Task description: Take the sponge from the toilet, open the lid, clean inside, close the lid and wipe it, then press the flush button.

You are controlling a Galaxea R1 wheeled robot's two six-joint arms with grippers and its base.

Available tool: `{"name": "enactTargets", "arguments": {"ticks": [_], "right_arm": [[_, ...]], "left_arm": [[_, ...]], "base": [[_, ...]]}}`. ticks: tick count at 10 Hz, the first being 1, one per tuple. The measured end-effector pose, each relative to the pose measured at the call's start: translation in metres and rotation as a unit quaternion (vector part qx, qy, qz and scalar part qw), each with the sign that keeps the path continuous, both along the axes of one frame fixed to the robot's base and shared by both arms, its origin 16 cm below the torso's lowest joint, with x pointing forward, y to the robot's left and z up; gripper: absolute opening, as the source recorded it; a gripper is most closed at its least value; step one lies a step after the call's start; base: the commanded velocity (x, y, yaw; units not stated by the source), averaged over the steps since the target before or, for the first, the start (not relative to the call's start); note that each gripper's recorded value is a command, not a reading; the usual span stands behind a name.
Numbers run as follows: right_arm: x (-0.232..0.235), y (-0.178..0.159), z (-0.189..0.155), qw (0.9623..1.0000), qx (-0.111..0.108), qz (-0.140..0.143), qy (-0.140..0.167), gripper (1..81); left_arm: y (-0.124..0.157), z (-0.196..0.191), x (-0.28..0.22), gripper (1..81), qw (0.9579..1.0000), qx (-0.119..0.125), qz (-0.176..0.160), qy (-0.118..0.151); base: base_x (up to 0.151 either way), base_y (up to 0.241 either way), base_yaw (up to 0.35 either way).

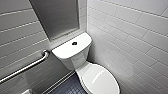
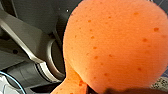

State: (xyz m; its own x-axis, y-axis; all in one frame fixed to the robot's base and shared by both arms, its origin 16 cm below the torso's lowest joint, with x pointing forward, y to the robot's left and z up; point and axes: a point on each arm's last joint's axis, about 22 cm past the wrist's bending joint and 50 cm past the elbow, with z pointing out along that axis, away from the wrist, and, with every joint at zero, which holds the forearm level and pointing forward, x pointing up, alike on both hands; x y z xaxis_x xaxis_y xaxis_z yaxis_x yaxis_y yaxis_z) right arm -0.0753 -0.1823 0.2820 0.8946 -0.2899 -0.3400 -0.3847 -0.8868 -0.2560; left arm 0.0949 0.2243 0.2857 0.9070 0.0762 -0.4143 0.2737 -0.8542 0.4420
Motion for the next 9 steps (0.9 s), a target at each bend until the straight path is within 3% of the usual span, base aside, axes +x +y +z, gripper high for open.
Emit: {"name": "enactTargets", "arguments": {"ticks": [2,5,7,9], "right_arm": [[-0.004,-0.009,-0.001,0.9999,-0.007,0.008,0.006,1.0],[0.007,-0.048,0.003,0.9999,-0.009,0.004,-0.001,1.0],[0.037,-0.051,0.012,0.9994,0.015,-0.028,-0.017,1.0],[0.085,-0.053,0.033,0.9957,0.053,-0.065,-0.038,1.0]], "left_arm": [[0.002,-0.001,-0.024,81.1,0.9995,-0.001,-0.029,-0.009],[-0.028,0.016,-0.066,81.1,0.9988,-0.03,-0.037,0.007],[-0.03,0.016,-0.063,81.1,0.9986,-0.033,-0.041,0.001],[-0.039,0.016,-0.063,81.1,0.9984,-0.04,-0.042,0.0]], "base": [[0.0,0.0,0.0],[0.0,0.0,0.0],[0.0,0.0,0.0],[0.0,0.0,0.0]]}}
